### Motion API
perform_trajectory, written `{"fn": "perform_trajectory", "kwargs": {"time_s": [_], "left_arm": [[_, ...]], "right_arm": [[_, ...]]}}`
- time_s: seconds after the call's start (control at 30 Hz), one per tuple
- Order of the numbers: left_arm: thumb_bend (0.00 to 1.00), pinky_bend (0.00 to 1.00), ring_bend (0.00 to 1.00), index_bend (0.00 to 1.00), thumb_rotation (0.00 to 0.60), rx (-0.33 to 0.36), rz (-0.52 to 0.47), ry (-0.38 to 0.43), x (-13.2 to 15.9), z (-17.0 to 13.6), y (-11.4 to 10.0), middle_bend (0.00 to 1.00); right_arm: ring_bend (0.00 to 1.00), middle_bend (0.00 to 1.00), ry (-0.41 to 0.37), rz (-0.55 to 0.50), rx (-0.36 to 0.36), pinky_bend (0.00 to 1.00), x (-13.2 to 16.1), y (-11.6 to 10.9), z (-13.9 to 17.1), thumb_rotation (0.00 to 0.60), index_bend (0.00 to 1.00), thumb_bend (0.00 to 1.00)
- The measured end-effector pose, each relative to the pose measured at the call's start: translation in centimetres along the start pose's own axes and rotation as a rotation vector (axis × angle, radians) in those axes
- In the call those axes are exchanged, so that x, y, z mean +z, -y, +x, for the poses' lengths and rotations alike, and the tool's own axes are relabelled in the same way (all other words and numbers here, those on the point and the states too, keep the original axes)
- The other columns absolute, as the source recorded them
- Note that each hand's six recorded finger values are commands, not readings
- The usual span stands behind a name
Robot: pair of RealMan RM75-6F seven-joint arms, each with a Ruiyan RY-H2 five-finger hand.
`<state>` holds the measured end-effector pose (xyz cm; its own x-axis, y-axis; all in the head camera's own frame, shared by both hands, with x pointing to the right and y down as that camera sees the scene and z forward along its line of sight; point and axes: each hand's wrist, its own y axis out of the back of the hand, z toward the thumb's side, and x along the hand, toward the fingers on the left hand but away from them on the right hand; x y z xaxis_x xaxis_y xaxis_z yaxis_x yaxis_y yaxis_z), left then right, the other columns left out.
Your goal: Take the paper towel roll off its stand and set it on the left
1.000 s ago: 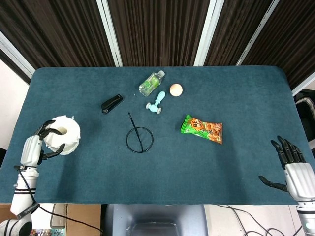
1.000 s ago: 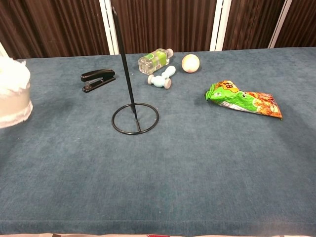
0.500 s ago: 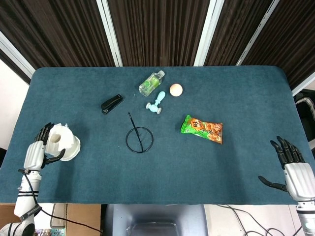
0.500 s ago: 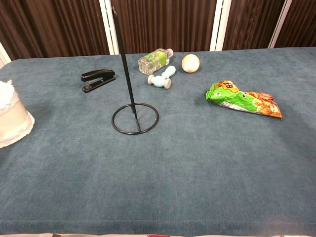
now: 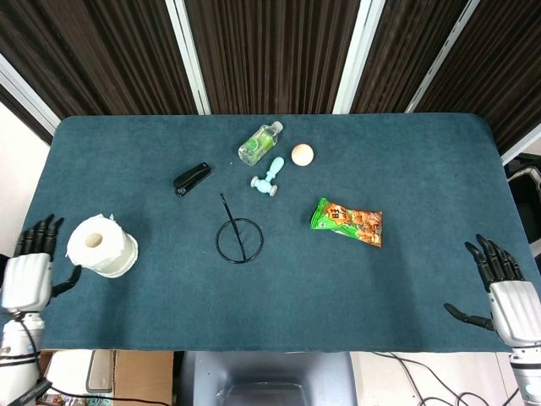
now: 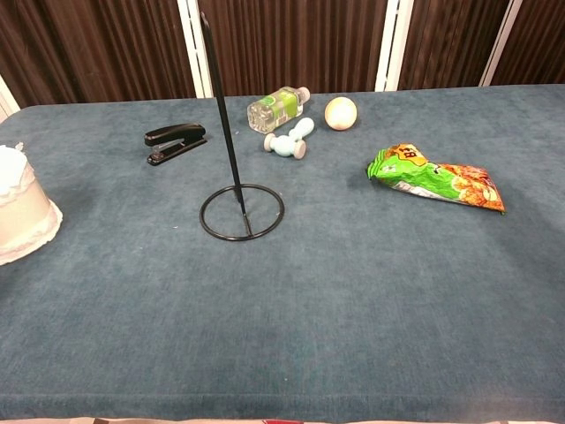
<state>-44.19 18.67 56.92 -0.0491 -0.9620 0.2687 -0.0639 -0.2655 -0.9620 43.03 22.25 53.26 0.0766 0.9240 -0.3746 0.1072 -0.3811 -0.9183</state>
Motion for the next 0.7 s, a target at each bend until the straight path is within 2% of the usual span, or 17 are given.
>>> {"fn": "perform_trajectory", "kwargs": {"time_s": [0.07, 0.17, 0.43, 0.7], "left_arm": [[0.33, 0.13, 0.03, 0.14, 0.6, 0.039, 0.041, 0.035, -0.1, -0.2, -1.1, 0.05], [0.34, 0.13, 0.05, 0.18, 0.6, 0.057, 0.111, 0.071, -0.9, -0.5, -1.7, 0.07], [0.34, 0.13, 0.05, 0.18, 0.6, -0.053, 0.182, 0.101, -2.3, -1.0, 0.1, 0.08], [0.34, 0.13, 0.05, 0.18, 0.6, -0.111, 0.185, 0.107, -2.8, -1.2, 1.4, 0.08]], "right_arm": [[0.0, 0.0, 0.003, 0.004, 0.0, 0.22, 0.0, 0.1, -0.1, 0.6, 0.0, 0.12], [0.0, 0.0, 0.011, 0.016, 0.005, 0.22, -0.1, 0.3, -0.3, 0.6, 0.0, 0.12], [0.0, 0.0, 0.016, 0.04, 0.021, 0.22, 0.0, 0.8, -0.4, 0.6, 0.0, 0.12], [0.0, 0.0, 0.017, 0.036, 0.006, 0.22, 0.1, 0.7, -0.1, 0.6, 0.0, 0.12]]}}
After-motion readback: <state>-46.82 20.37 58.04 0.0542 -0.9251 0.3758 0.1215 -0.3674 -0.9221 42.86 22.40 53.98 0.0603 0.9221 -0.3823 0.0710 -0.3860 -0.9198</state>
